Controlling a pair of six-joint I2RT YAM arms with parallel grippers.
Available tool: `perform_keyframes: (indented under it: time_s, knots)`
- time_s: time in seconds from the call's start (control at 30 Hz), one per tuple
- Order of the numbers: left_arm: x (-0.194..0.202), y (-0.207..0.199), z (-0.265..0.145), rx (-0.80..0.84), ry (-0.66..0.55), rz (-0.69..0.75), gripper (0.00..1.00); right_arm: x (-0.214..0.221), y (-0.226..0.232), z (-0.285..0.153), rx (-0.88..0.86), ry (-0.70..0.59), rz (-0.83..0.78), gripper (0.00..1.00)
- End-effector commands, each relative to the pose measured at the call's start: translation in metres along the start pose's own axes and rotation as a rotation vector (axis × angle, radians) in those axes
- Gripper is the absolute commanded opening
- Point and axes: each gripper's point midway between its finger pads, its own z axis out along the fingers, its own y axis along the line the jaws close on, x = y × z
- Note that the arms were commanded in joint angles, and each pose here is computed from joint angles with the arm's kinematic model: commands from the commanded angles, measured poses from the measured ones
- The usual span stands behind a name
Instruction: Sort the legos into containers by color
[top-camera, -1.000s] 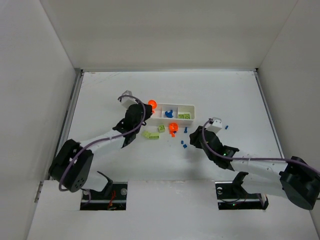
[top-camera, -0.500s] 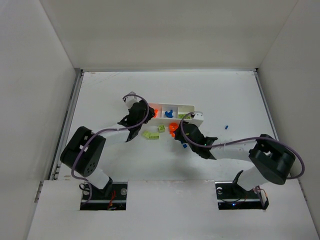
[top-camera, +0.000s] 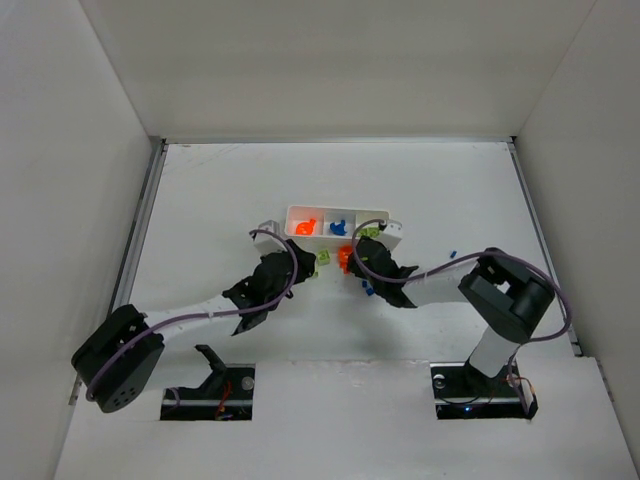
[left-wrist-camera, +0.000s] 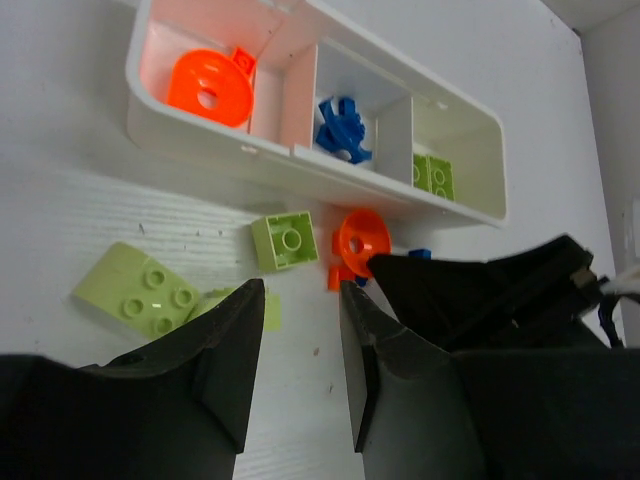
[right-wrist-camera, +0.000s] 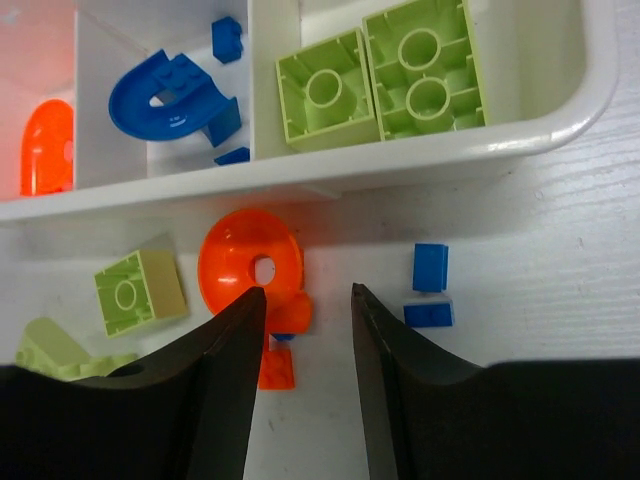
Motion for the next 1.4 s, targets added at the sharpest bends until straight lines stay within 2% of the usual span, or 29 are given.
perform_keyframes:
  time_s: [0.0,0.17,0.27,0.37,0.5,0.83,1.0,1.17,1.37]
  knots:
    - [-0.005,-0.009,-0.013,0.034,-0.049,0.014,0.33,-0.015,0.015,0.009,-0.038,-0.053,0.098,0.45]
    - [0.005,-0.015,-0.024,0.053,-0.053,0.060,0.33,-0.019,0.012,0.017,-0.053,-0.071,0.139,0.38]
    - [0.011,-0.016,-0.026,0.059,-0.045,0.078,0.33,-0.019,0.013,0.019,-0.073,-0.071,0.154,0.30]
    - [0.014,-0.015,-0.029,0.060,-0.048,0.084,0.34,-0.019,0.013,0.017,-0.087,-0.077,0.162,0.19]
    - [0.016,-0.014,-0.033,0.066,-0.048,0.086,0.36,-0.027,0.010,0.009,-0.079,-0.108,0.159,0.11]
    - [-0.006,0.002,-0.042,0.058,-0.109,0.062,0.37,-0.042,0.030,-0.047,-0.156,-0.160,0.145,0.10]
    - [-0.027,0.015,-0.049,0.039,-0.166,0.035,0.37,-0.064,0.062,-0.062,-0.225,-0.170,0.126,0.11]
    - [-0.042,0.037,-0.054,0.004,-0.218,-0.001,0.38,-0.086,0.103,-0.040,-0.254,-0.160,0.078,0.11]
    - [-0.042,0.046,-0.054,-0.013,-0.223,-0.009,0.38,-0.085,0.136,0.001,-0.234,-0.109,0.046,0.11]
